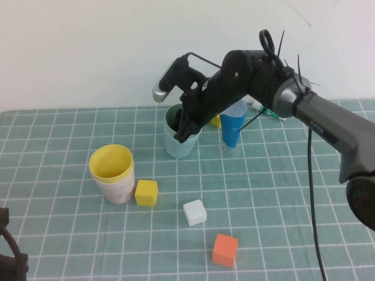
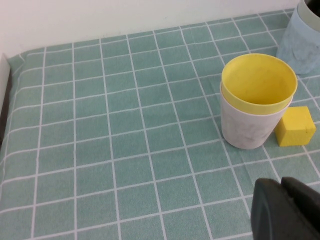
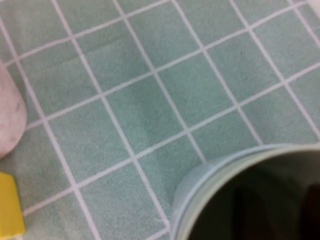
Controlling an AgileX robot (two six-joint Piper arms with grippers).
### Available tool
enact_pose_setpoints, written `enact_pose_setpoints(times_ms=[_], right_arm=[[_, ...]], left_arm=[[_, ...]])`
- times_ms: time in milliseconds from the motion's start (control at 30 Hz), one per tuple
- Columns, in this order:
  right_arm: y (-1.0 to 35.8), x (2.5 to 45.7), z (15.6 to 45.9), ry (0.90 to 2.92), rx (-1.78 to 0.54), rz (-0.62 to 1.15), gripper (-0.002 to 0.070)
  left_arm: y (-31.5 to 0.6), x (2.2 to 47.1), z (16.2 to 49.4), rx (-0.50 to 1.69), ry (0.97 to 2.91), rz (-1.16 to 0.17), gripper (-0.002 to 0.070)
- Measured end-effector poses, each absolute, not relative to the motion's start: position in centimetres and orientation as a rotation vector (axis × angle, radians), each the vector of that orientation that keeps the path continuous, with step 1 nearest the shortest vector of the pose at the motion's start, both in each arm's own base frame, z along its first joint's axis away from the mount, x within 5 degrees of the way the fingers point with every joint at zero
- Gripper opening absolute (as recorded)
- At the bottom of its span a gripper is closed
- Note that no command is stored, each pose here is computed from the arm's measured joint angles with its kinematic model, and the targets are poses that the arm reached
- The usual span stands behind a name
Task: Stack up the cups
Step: Pick up the blue cup
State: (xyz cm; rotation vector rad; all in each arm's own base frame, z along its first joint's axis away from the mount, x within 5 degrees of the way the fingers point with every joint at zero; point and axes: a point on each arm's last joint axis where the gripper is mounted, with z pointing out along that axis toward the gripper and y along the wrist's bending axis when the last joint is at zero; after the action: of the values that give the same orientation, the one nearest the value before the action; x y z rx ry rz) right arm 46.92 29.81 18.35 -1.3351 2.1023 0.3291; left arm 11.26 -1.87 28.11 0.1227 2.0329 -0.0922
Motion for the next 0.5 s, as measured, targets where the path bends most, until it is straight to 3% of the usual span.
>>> enact_pose_setpoints(times_ms=[67,167,300,500], right_arm=[[29.8,46.9,18.2,2.105,-1.335,0.331,0.0114],[30.0,47.0,18.6,2.095,-1.326,0.345,0.0034],[30.4,46.9,21.0,2.049,-1.318,0.384,0.0006],[30.9,46.0,27.0,1.914,-1.328,0.393,-0.0001]], left_arm=[[-1.9,11.3,28.1,0.123,2.033,-0.092,-0.0001],[-1.9,11.3,28.1,0.123,2.033,-0.092,-0.0001],[-1.9,11.3,28.1,0.123,2.033,-0.092,-0.0001],[-1.9,11.3,28.1,0.113,2.031,-0.099,-0.0001]])
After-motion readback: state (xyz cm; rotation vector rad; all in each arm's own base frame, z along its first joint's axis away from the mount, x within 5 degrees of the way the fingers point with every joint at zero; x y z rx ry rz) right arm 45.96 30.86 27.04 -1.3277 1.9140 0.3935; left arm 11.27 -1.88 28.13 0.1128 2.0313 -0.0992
